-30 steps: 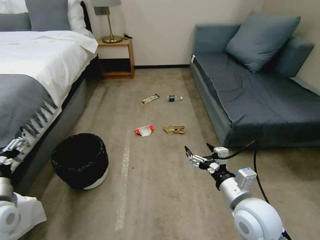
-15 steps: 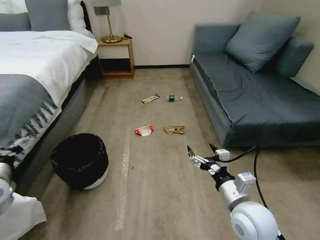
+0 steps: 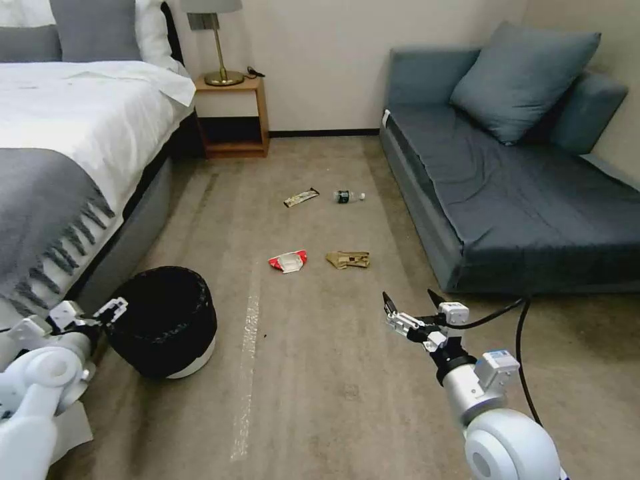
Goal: Pick up the trash bin, then pick up the garbage on the floor and place it into the trash bin.
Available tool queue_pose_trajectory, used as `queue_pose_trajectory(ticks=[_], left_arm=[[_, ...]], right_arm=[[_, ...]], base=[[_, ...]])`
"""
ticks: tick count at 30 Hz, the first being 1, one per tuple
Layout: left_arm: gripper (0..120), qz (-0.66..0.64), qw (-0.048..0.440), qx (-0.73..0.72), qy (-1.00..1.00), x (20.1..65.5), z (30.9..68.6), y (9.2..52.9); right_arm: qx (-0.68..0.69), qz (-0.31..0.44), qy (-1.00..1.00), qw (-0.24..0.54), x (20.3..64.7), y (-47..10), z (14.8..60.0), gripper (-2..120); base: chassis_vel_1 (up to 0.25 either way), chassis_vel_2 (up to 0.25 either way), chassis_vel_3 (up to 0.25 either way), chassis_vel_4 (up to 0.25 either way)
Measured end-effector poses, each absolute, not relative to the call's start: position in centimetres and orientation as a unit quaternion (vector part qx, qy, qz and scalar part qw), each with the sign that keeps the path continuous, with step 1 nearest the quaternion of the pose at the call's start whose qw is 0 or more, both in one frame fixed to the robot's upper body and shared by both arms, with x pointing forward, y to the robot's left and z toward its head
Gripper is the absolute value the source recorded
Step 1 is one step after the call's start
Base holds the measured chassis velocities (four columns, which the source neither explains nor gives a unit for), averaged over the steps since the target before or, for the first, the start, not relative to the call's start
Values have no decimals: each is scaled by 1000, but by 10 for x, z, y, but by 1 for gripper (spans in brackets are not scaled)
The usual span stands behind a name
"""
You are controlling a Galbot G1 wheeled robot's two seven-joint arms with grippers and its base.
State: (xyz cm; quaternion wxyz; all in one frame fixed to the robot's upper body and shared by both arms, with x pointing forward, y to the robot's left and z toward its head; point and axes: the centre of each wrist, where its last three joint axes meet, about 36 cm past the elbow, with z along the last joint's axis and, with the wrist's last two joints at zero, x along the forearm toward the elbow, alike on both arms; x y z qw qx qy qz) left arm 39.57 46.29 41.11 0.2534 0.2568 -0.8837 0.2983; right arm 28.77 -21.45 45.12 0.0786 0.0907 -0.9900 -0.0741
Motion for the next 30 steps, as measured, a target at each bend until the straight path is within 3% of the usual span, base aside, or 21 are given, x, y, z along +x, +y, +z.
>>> queue_pose_trajectory(ticks=[11, 19, 21, 27, 30], left_arm=[[95, 329, 272, 272, -862, 409, 390, 448], [71, 380, 280, 279, -836, 410, 385, 444], [59, 388, 285, 281, -830, 406, 383, 447], [43, 397, 284, 285, -825, 399, 382, 452], [28, 401, 281, 287, -823, 393, 380, 454]], right_arm=[[90, -78, -990, 75, 290, -217, 455, 100], [96, -87, -989, 77, 295, -219, 459, 100], [99, -91, -988, 79, 297, -218, 459, 100], [96, -100, -987, 83, 300, -215, 457, 100], [99, -105, -986, 85, 301, -214, 457, 100]], base=[[0, 0, 0, 0], [0, 0, 0, 0], [0, 0, 0, 0], [0, 0, 0, 0], [0, 0, 0, 0]])
